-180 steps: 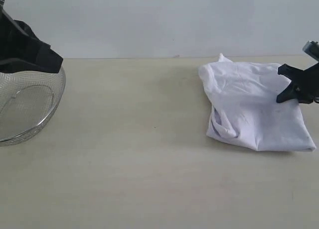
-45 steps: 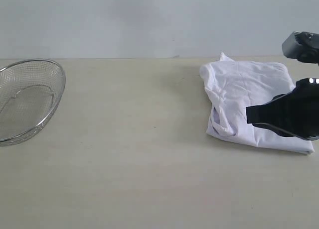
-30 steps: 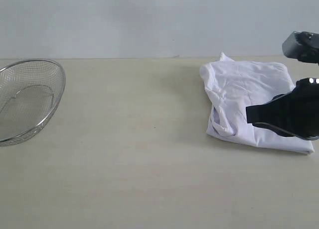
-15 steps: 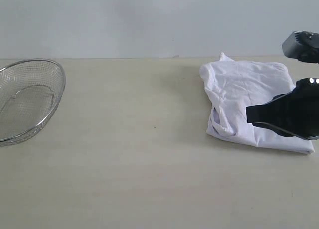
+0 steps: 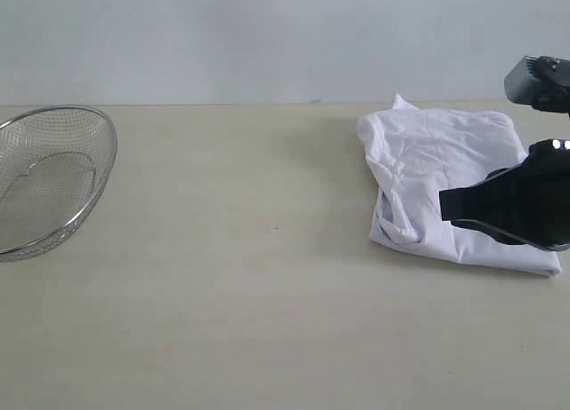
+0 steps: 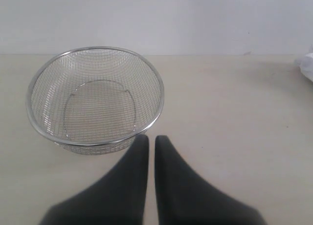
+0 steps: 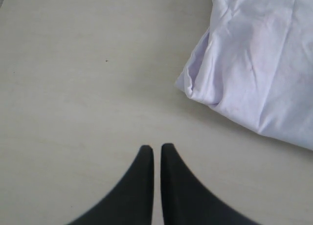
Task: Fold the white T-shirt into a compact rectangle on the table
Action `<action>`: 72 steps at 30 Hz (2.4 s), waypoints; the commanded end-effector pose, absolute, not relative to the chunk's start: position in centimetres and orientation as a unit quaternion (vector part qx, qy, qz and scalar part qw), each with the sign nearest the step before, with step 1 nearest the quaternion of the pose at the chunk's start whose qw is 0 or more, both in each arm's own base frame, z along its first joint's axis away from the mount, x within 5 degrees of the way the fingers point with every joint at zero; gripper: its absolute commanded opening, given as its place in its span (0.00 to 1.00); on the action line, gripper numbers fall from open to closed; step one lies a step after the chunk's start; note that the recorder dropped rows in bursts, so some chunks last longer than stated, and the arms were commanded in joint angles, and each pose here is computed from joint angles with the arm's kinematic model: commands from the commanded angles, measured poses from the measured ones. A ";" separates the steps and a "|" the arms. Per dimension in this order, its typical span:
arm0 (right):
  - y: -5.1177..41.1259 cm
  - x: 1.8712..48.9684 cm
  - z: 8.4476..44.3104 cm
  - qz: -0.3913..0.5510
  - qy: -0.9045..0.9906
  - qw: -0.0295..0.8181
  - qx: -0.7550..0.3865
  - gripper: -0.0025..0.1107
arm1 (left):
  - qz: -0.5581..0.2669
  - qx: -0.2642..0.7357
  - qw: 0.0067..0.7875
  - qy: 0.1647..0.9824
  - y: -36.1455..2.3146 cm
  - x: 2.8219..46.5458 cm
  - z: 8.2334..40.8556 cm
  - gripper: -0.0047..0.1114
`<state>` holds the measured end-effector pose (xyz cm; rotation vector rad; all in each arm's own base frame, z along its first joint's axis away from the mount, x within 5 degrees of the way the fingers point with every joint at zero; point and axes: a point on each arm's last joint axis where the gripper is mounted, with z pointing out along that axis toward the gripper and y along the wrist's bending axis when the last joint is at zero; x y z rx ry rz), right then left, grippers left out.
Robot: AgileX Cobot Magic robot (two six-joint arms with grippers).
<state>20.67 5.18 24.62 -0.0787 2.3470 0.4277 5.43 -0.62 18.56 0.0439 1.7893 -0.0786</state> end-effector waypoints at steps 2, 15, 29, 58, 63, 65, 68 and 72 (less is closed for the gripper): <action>4.9 18.9 27.3 0.168 0.886 0.430 -0.043 0.03 | -0.035 0.015 0.626 0.779 -0.6 5.4 18.6 0.08; 4.1 7.2 35.6 0.225 0.710 0.656 -0.118 0.03 | -0.035 0.015 0.626 0.779 -0.6 5.4 18.6 0.08; 2.5 4.7 31.6 0.221 0.662 0.713 -0.069 0.03 | -0.035 0.015 0.626 0.779 -0.6 5.4 18.6 0.08; 0.2 5.4 18.3 0.037 0.788 0.615 0.015 0.03 | -0.035 0.015 0.626 0.779 -0.6 5.4 18.6 0.08; 0.0 5.4 18.3 0.026 0.787 0.616 0.035 0.03 | -0.035 0.015 0.626 0.779 -0.6 5.4 18.6 0.08; 0.0 5.4 18.3 0.026 0.787 0.616 0.035 0.03 | -0.035 0.015 0.626 0.779 -0.6 5.4 18.6 0.08; 0.0 5.4 18.3 0.026 0.787 0.616 0.035 0.03 | -0.035 0.015 0.626 0.779 -0.6 5.4 18.6 0.08; 0.0 5.4 18.3 0.026 0.787 0.616 0.035 0.03 | -0.035 0.015 0.626 0.779 -0.6 5.4 18.6 0.08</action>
